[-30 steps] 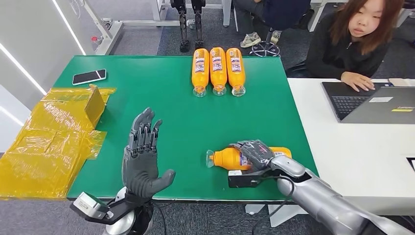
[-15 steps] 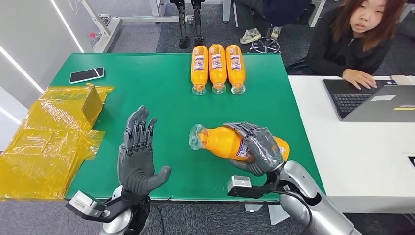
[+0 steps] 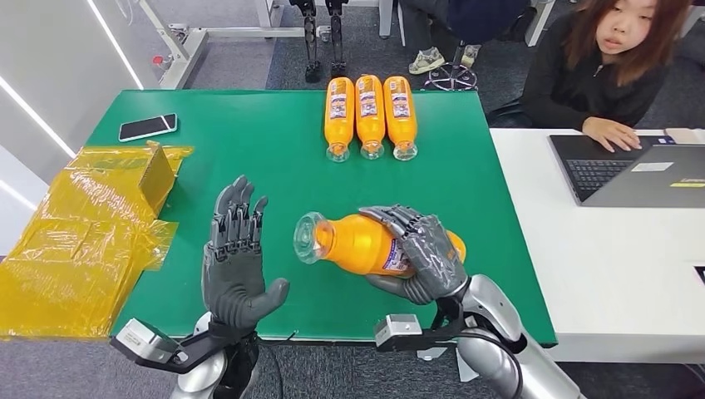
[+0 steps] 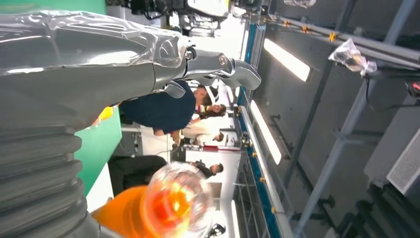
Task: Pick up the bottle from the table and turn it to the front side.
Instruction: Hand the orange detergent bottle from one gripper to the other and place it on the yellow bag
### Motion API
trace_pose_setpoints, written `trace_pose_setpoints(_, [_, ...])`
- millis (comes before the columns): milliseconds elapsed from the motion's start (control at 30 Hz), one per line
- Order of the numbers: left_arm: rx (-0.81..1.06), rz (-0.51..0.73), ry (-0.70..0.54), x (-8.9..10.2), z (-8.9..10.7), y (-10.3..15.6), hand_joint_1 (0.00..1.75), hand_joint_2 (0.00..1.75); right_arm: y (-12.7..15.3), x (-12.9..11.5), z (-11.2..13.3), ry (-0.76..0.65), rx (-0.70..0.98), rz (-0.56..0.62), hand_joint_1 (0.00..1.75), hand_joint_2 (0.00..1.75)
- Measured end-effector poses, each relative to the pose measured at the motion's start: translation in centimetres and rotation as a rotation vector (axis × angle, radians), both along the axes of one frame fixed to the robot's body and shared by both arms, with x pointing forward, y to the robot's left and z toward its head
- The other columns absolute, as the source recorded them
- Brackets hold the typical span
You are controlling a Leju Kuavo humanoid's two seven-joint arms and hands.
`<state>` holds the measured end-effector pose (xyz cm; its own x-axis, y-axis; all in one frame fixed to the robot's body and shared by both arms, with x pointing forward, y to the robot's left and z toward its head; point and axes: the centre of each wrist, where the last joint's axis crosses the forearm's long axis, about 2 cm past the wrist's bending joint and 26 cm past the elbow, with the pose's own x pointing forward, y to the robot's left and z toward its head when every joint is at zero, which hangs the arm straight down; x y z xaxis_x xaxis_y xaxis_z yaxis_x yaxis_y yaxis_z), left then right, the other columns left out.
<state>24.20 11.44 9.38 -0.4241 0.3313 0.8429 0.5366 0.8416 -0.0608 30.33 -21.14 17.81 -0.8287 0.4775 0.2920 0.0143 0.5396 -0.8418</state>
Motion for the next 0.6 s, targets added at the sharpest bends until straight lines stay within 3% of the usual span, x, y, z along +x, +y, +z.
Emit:
trace_pose_setpoints(300, [-0.049,-0.062,-0.006,-0.1,0.9,-1.6,0.00,1.75,5.6,-1.3,0.5,0.030,0.131,0.073,1.75,1.75])
trace_pose_setpoints(600, [-0.074,-0.083,-0.044,1.1,2.3,-2.4,0.00,1.75,8.9,-2.5,0.4,0.144,0.226,0.183,1.75,1.75])
